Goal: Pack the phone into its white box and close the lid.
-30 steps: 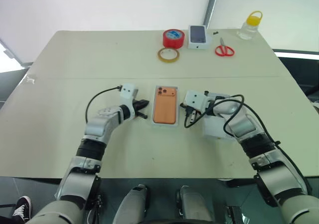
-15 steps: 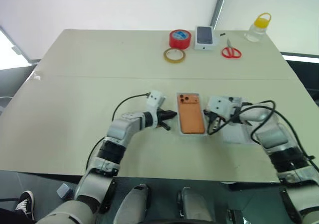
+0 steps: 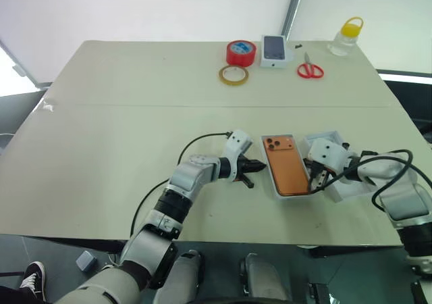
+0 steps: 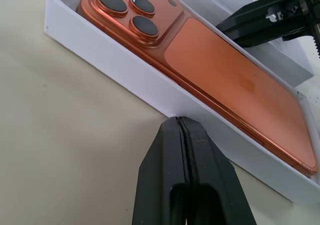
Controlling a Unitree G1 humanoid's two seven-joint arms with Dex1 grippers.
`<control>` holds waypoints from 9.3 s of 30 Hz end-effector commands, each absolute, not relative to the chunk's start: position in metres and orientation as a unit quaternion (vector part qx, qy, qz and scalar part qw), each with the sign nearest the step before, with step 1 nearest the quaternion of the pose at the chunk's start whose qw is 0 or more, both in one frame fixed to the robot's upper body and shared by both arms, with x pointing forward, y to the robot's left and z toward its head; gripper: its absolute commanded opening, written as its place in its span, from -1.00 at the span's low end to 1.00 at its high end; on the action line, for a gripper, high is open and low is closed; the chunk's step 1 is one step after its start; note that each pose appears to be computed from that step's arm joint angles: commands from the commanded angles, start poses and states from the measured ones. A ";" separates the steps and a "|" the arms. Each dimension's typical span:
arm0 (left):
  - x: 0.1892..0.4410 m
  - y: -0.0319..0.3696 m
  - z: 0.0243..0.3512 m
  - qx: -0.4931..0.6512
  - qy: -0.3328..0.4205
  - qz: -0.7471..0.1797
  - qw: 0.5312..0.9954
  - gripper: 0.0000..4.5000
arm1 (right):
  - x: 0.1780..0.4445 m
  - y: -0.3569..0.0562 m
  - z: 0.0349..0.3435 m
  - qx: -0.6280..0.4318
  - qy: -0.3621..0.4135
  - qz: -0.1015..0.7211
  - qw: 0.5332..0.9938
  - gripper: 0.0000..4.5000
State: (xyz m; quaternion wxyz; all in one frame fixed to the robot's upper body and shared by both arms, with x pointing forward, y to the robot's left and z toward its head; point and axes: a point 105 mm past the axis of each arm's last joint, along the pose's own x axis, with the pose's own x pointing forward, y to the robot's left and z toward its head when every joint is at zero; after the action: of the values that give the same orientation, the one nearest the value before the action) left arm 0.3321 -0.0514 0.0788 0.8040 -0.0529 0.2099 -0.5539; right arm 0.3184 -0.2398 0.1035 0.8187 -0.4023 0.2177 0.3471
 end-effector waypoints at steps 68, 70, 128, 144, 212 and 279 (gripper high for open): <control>0.338 0.095 0.164 -0.017 0.027 -0.499 0.866 0.76 | 0.369 -0.253 0.190 -0.180 0.103 0.223 0.953 0.09; 0.339 0.100 0.167 -0.021 0.024 -0.497 0.867 0.77 | 0.373 -0.248 0.203 -0.107 0.080 0.219 0.967 0.56; 0.290 0.131 0.171 0.085 -0.061 -0.569 0.815 0.77 | 0.299 -0.277 0.136 -0.089 0.331 0.070 0.937 0.76; 0.287 0.124 0.171 0.090 -0.062 -0.585 0.803 0.77 | 0.314 -0.269 0.133 -0.093 0.394 0.086 0.910 0.76; 0.298 0.123 0.179 0.045 -0.066 -0.536 0.840 0.77 | 0.308 -0.129 0.215 0.270 0.135 0.410 0.861 -0.96; 0.297 0.112 0.168 0.018 -0.063 -0.534 0.843 0.77 | 0.304 -0.271 0.185 -0.193 0.146 0.105 0.965 0.32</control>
State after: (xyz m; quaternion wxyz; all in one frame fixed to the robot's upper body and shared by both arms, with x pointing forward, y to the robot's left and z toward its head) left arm 0.2983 0.1123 0.1619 0.8426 0.0117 -0.0467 -0.5363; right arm 0.3031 -0.2691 0.1693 0.9653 -0.1350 0.2005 0.0992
